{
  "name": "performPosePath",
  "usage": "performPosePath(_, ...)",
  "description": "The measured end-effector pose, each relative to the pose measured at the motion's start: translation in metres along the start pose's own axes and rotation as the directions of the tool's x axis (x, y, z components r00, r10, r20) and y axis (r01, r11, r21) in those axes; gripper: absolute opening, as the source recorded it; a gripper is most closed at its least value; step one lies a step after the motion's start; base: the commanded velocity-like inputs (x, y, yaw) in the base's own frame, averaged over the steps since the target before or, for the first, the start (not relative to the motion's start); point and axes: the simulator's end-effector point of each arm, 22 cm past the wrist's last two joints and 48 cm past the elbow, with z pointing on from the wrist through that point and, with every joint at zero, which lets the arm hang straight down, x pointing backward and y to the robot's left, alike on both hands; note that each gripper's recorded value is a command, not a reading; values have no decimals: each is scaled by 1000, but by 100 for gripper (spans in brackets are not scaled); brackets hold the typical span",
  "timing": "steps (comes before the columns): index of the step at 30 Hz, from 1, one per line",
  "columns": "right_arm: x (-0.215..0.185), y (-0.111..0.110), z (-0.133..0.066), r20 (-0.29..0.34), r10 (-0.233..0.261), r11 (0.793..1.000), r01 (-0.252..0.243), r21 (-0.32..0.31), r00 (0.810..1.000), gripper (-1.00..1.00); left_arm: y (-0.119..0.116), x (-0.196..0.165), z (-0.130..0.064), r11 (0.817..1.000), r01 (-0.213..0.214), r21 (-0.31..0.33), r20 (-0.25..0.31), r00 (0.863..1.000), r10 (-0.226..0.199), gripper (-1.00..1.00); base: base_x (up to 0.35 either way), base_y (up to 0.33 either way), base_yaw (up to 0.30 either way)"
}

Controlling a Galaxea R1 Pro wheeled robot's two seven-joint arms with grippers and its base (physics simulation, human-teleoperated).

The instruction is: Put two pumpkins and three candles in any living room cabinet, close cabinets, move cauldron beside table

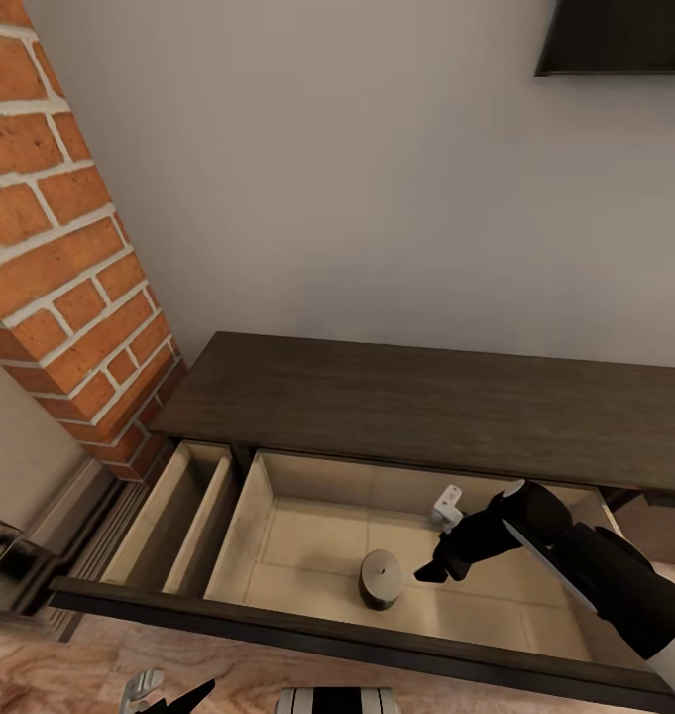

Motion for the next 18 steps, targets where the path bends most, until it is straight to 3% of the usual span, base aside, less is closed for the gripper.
performPosePath(5,2,4,-1,-3,1,1000,-1,-26,1000,100,0,0,0,1000,0,1,0,1000,0,100,0,0,0)
performPosePath(18,0,12,-31,29,-35,999,36,-32,999,100,-9,-9,-1,1000,-17,15,18,1000,17,100,0,0,0)
